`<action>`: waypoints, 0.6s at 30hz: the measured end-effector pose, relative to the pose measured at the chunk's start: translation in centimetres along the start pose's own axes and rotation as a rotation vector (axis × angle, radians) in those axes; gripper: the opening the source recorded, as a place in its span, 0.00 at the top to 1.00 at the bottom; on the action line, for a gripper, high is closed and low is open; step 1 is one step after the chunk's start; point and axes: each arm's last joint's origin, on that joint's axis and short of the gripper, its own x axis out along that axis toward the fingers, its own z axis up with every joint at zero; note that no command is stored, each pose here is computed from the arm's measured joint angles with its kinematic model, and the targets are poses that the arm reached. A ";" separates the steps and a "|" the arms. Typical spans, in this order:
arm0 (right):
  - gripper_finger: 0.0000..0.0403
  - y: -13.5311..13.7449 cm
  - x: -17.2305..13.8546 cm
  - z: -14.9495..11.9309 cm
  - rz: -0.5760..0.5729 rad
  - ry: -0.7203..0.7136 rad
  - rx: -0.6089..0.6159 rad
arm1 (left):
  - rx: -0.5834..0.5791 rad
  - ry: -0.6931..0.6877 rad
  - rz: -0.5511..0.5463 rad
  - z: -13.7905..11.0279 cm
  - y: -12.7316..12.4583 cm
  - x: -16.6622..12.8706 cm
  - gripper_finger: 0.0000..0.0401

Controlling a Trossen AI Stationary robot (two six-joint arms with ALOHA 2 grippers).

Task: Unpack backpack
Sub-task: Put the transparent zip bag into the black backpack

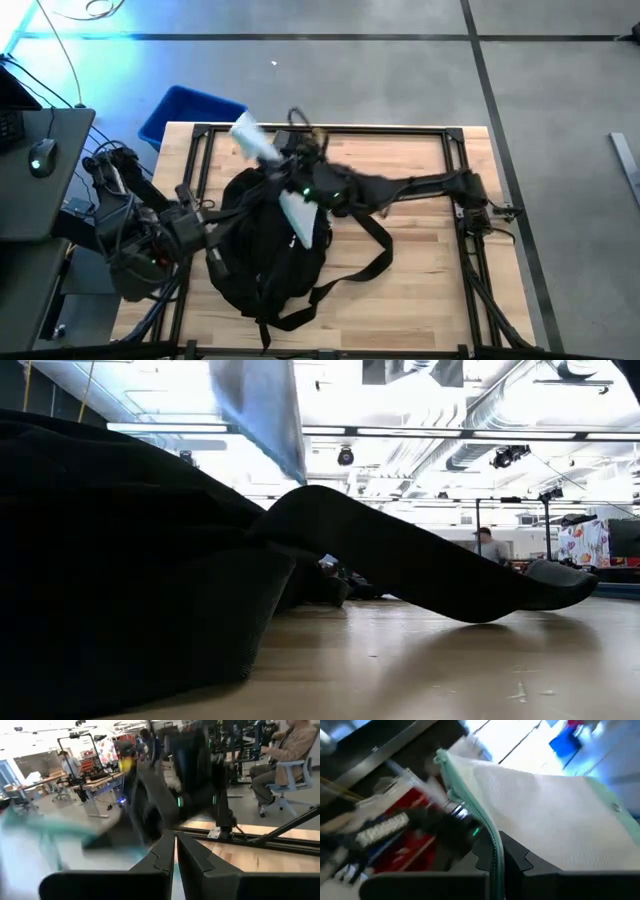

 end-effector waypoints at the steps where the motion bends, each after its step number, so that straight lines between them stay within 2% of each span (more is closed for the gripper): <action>1: 1.00 -0.3 0.4 -0.8 -0.001 0.013 0.043 | -0.005 -0.002 -0.011 0.0 -0.1 -0.3 1.00; 4: 1.00 -0.9 0.7 -2.2 -0.071 -0.012 0.242 | -0.045 -0.007 -0.033 0.0 -0.2 -0.8 1.00; 5: 1.00 -1.0 0.6 -2.3 -0.099 -0.030 0.260 | -0.055 -0.008 -0.037 0.0 -0.2 -1.0 1.00; 9: 1.00 -1.4 0.4 -2.2 -0.171 -0.030 0.220 | -0.083 -0.009 -0.054 0.0 -0.3 -1.3 1.00; 12: 1.00 -1.9 0.7 -2.6 -0.189 -0.017 0.248 | -0.097 -0.009 -0.058 0.0 -0.3 -1.4 1.00; 14: 1.00 -2.2 0.8 -3.2 -0.204 0.003 0.207 | -0.096 -0.007 -0.059 -0.1 -0.3 -1.4 1.00; 18: 1.00 -3.7 0.5 -4.8 -0.294 0.182 0.083 | -0.053 -0.003 -0.057 -0.3 -0.2 -1.3 1.00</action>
